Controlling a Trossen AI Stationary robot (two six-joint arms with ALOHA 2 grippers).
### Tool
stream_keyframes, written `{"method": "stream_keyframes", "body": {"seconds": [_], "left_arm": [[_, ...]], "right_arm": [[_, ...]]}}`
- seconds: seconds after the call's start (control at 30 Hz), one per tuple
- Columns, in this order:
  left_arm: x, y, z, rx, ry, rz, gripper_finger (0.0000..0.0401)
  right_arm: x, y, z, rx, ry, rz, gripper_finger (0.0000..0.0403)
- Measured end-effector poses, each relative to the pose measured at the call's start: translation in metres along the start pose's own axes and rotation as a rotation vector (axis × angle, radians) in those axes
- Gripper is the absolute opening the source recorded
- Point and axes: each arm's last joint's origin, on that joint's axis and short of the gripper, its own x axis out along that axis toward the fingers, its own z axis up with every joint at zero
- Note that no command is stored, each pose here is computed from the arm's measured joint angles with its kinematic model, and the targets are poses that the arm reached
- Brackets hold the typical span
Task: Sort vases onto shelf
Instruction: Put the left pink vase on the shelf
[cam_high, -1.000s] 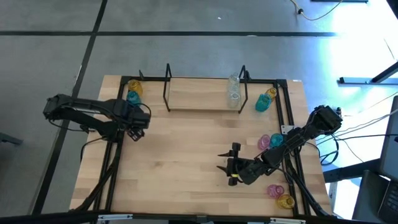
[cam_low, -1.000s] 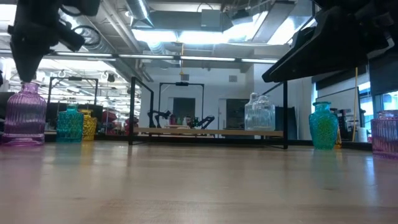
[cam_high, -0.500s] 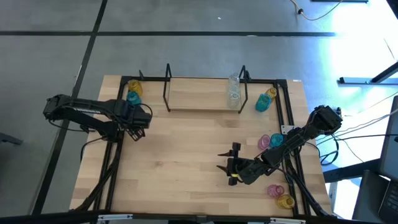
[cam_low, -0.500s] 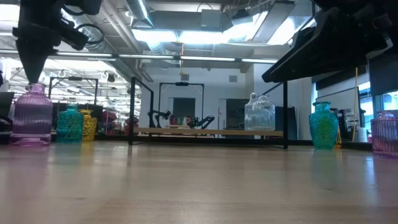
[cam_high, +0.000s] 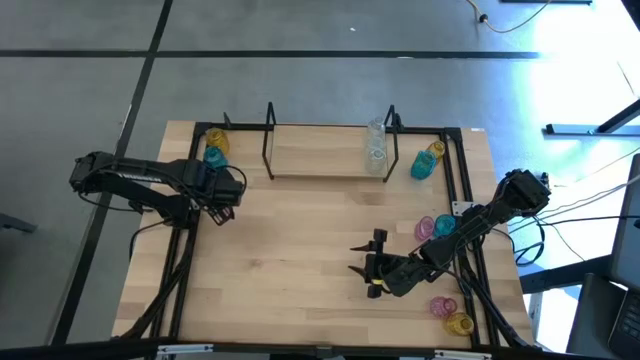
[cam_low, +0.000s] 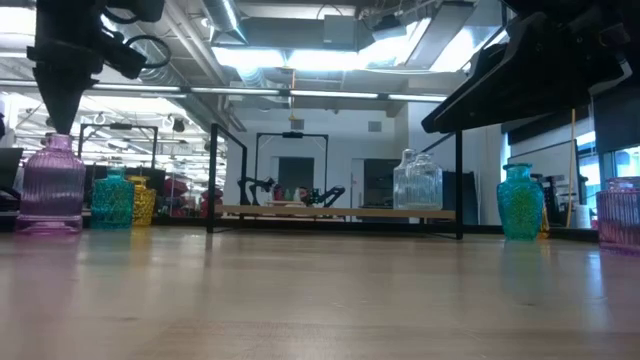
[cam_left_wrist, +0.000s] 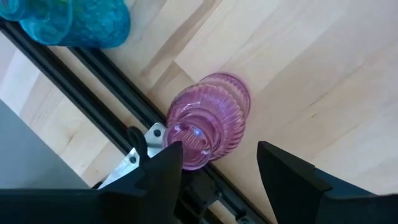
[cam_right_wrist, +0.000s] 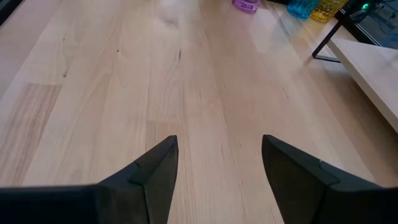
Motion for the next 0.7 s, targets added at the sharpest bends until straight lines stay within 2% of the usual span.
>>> {"method": "stream_keyframes", "body": {"seconds": [0.23, 0.7], "left_arm": [[0.009, 0.0, -0.002, 0.031, 0.018, 0.019, 0.0201], [0.011, -0.005, 0.0, 0.046, -0.004, -0.026, 0.02]], "right_arm": [[0.0, 0.0, 0.0, 0.0, 0.0, -0.001, 0.0221], [0.0, 0.0, 0.0, -0.001, 0.0, -0.003, 0.0221]]}}
